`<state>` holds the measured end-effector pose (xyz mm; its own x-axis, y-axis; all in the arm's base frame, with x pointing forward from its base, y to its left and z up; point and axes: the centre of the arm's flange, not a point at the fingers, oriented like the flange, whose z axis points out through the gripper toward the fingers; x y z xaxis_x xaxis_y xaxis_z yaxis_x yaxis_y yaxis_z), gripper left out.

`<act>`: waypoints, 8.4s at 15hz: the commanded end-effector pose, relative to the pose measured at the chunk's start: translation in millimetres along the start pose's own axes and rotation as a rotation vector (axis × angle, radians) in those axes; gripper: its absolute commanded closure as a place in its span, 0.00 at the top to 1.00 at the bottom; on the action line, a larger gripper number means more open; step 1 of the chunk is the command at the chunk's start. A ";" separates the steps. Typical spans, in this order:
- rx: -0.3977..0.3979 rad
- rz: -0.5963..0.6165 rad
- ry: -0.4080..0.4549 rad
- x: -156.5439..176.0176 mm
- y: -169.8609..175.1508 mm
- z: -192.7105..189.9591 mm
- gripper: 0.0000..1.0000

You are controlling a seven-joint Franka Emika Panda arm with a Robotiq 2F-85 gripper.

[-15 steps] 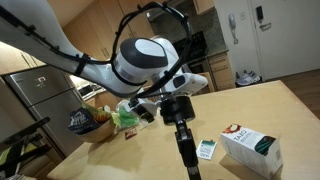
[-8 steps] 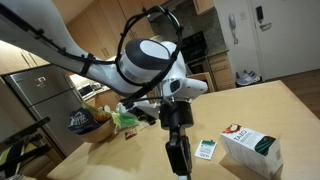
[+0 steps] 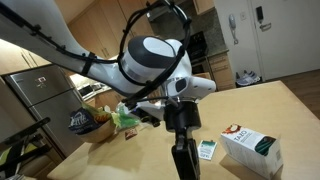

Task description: Pick the object on the table and put it in the box

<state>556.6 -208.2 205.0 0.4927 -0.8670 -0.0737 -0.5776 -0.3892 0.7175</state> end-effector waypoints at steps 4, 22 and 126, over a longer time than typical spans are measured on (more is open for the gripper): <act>0.088 0.125 -0.045 30.9 66.7 -4.2 0.00; 0.236 0.256 0.034 30.2 90.2 -90.7 0.01; 0.038 -0.157 0.802 46.2 -90.2 -46.7 0.00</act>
<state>655.6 -203.6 169.6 0.8742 -0.3335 0.3530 -0.4815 -0.5018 0.7185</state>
